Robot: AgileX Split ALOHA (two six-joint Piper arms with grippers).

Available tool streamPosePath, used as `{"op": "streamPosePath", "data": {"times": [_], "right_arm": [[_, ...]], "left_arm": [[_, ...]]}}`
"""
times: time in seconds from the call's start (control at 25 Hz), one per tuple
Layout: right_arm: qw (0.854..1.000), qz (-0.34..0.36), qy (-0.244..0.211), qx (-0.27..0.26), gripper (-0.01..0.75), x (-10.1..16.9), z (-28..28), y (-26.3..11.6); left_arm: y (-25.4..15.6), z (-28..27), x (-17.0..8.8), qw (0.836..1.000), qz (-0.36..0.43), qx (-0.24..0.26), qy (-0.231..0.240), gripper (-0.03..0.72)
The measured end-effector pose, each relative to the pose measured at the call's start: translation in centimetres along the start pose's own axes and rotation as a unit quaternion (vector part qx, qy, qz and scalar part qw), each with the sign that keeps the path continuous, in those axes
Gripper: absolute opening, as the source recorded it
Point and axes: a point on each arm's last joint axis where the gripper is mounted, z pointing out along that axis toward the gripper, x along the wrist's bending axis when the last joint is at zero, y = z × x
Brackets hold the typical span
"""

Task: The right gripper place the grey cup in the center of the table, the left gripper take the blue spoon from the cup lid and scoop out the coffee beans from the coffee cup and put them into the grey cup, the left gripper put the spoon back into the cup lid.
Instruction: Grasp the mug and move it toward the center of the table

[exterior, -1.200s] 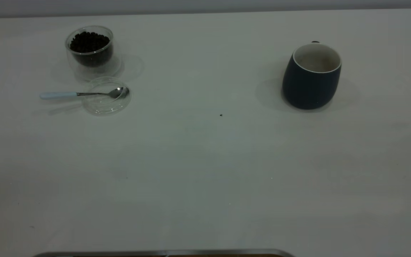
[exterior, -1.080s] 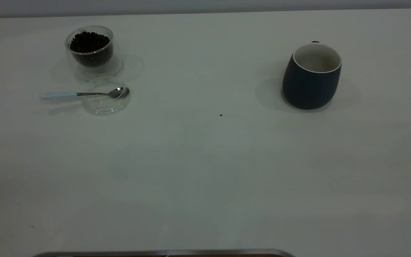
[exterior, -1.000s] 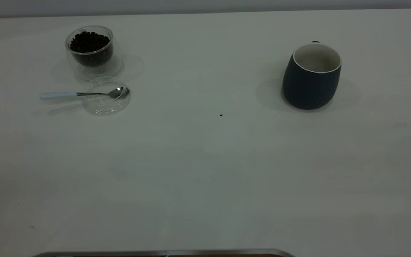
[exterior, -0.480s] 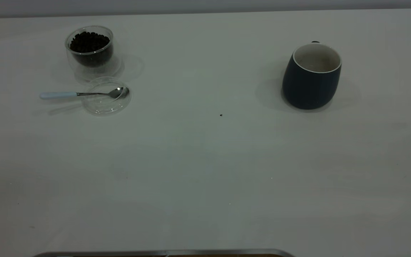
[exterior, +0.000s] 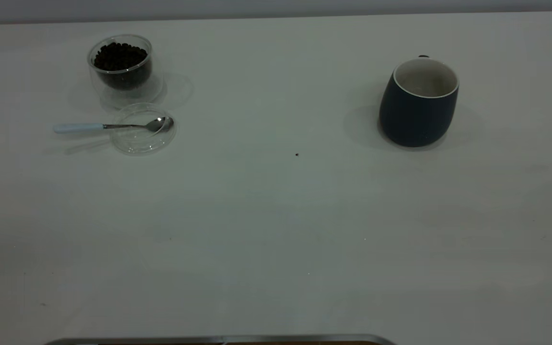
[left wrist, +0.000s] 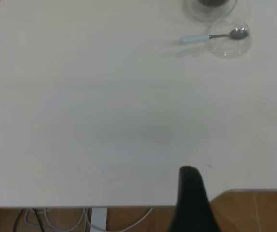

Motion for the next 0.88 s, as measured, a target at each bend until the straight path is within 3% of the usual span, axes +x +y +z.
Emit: {"op": "streamPosePath", "data": {"times": [0.2, 0.52, 0.68, 0.88], "right_arm": [[1.000, 0.007, -0.014, 0.003, 0.590, -0.3, 0.0, -0.1], [0.996, 0.079, -0.043, -0.005, 0.590, -0.8, 0.0, 0.0], [0.996, 0.071, -0.047, -0.029, 0.590, -1.0, -0.1, 0.9], [0.996, 0.063, -0.054, 0.032, 0.590, -2.1, 1.5, 5.0]], "left_arm": [[0.0, 0.0, 0.0, 1.000, 0.000, 0.000, 0.000, 0.590], [0.0, 0.0, 0.0, 1.000, 0.000, 0.000, 0.000, 0.590], [0.0, 0.0, 0.0, 1.000, 0.000, 0.000, 0.000, 0.590], [0.0, 0.0, 0.0, 1.000, 0.000, 0.000, 0.000, 0.590]]}}
